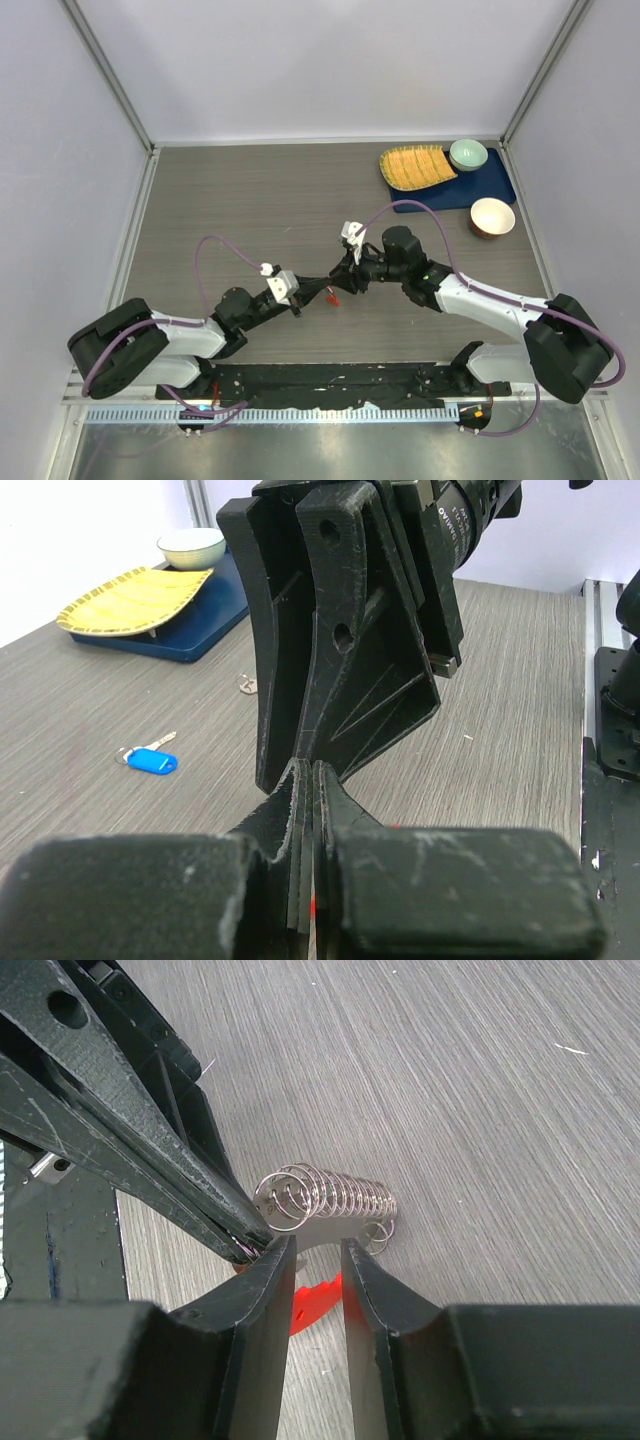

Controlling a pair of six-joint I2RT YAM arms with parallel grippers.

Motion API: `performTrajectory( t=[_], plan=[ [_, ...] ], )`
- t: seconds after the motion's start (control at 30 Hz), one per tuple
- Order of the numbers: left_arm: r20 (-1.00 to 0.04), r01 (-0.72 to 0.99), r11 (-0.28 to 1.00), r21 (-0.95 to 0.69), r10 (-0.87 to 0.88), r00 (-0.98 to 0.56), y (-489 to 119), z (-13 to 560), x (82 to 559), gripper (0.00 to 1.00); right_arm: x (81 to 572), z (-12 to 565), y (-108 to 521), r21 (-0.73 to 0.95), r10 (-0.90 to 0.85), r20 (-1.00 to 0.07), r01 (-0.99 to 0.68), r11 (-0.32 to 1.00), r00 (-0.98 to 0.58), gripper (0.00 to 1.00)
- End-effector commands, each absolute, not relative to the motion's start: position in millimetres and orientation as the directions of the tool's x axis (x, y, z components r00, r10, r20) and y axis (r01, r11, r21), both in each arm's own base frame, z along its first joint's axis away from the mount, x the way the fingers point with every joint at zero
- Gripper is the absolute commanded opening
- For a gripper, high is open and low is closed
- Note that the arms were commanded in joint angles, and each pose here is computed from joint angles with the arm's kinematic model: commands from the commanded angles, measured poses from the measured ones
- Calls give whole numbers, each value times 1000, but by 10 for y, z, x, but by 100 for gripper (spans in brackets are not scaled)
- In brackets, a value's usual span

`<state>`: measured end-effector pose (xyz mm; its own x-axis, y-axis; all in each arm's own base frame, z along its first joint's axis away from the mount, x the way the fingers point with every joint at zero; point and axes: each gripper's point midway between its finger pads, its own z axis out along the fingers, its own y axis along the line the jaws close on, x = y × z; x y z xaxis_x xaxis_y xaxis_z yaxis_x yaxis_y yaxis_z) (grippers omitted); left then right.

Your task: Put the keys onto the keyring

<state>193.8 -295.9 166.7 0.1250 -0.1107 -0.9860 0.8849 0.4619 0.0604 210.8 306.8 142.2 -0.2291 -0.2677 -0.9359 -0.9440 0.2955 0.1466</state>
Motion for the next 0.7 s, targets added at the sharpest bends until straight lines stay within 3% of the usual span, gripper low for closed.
performTrajectory(
  t=[0.0,0.67],
  plan=[
    [-896,837,533,122,-303,324,-2827,2430,1981,0,1944,1550,3143,162,-239,-946,-960,228,-217,33],
    [-906,827,551,114,-283,314,-2785,2359,2001,0,1818,1654,3069,169,-237,-947,-963,208,-217,38]
  ],
)
